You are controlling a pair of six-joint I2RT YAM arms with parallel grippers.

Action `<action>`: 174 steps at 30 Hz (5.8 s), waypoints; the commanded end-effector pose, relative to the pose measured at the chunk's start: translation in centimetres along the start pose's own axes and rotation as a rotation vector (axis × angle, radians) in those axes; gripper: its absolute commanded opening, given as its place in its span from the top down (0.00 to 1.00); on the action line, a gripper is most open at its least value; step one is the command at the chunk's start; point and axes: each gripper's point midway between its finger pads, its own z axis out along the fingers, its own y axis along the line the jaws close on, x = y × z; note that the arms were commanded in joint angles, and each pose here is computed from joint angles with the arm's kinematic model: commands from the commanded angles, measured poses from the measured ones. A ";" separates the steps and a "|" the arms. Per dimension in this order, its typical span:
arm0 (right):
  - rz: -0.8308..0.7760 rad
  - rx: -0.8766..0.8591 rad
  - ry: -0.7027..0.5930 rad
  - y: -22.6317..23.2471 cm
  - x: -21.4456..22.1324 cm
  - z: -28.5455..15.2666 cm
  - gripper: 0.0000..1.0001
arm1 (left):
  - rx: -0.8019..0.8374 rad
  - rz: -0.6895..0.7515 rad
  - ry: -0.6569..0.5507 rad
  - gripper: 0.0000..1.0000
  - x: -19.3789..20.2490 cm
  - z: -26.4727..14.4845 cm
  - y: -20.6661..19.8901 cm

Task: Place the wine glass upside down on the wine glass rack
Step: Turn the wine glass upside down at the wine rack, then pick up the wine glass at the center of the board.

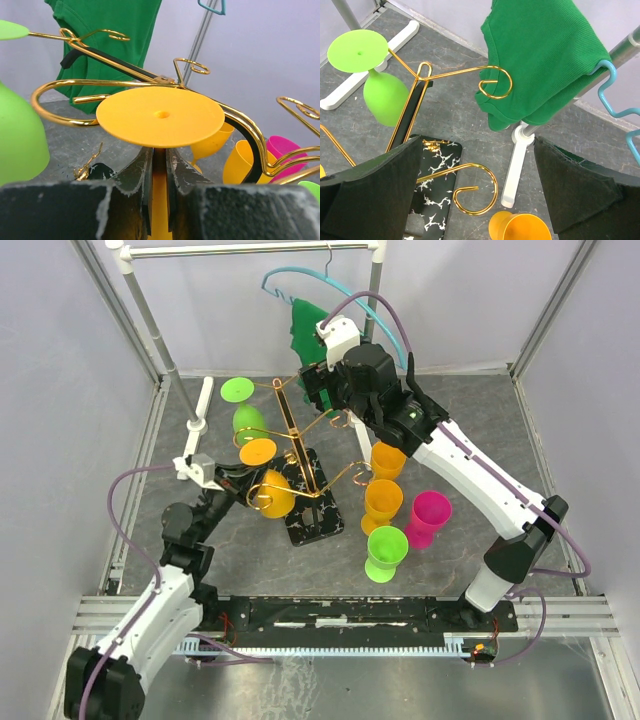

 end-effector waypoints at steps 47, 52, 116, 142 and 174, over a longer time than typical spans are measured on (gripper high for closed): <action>-0.027 0.026 -0.029 -0.8 -0.6 -0.5 0.00 | -0.505 0.294 -0.205 0.97 -4.2 -1.5 8.6; -0.029 0.030 -0.023 -0.9 -0.4 -0.4 0.00 | -0.403 0.288 -0.160 0.82 -3.4 -1.0 6.9; -0.012 0.143 0.249 -6.4 8.7 -6.8 0.00 | -0.728 0.277 0.190 0.03 -12.4 -2.2 7.0; 0.132 0.149 0.381 -5.7 16.4 -10.1 0.15 | -0.201 0.145 0.217 0.05 -15.5 12.9 -0.1; 0.275 0.299 0.491 -11.0 21.7 -4.9 0.27 | -0.152 0.158 0.226 0.05 -15.0 14.4 -0.2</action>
